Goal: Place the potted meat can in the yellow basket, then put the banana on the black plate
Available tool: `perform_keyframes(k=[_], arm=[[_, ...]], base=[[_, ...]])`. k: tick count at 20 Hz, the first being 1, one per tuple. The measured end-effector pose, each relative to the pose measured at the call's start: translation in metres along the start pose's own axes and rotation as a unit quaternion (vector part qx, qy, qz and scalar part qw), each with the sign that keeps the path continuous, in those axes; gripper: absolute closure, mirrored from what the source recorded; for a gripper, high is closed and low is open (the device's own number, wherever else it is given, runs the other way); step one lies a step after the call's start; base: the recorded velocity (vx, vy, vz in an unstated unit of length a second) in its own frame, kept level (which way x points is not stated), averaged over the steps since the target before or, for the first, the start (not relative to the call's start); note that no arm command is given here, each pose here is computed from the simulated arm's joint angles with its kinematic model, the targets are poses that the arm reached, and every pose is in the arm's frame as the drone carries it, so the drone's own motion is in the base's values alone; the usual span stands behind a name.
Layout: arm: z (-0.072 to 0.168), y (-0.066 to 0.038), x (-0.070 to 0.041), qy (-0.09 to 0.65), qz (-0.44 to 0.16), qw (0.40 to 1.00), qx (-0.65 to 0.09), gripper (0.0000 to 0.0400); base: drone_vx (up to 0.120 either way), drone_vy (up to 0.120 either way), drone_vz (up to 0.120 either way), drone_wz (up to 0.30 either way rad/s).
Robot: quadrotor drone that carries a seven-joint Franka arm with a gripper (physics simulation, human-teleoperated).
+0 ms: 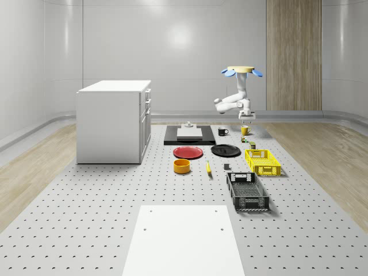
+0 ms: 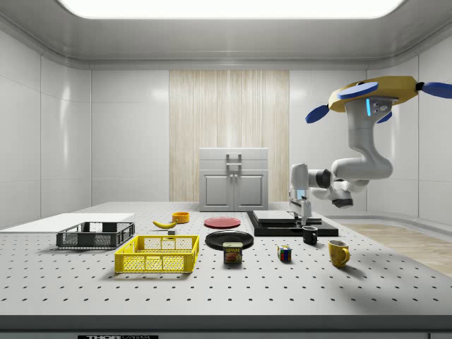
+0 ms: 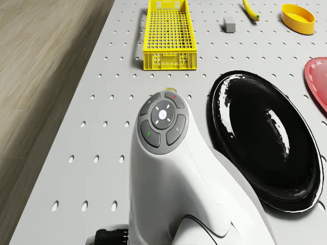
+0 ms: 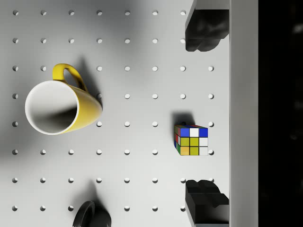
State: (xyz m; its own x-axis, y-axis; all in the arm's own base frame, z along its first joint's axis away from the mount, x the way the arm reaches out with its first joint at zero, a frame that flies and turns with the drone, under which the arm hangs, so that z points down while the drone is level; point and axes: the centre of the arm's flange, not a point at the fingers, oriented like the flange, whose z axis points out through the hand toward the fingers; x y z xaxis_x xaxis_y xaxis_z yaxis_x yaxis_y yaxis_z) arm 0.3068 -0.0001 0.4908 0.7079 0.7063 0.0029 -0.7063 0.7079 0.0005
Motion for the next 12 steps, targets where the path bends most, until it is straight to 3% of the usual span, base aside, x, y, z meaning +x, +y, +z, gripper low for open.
perform_keyframes(k=[12], arm=[[0.0, 0.0, 0.0, 0.0, 0.0, 1.0, 0.0, 0.0]], base=[[0.12, 0.0, -0.12, 0.0]])
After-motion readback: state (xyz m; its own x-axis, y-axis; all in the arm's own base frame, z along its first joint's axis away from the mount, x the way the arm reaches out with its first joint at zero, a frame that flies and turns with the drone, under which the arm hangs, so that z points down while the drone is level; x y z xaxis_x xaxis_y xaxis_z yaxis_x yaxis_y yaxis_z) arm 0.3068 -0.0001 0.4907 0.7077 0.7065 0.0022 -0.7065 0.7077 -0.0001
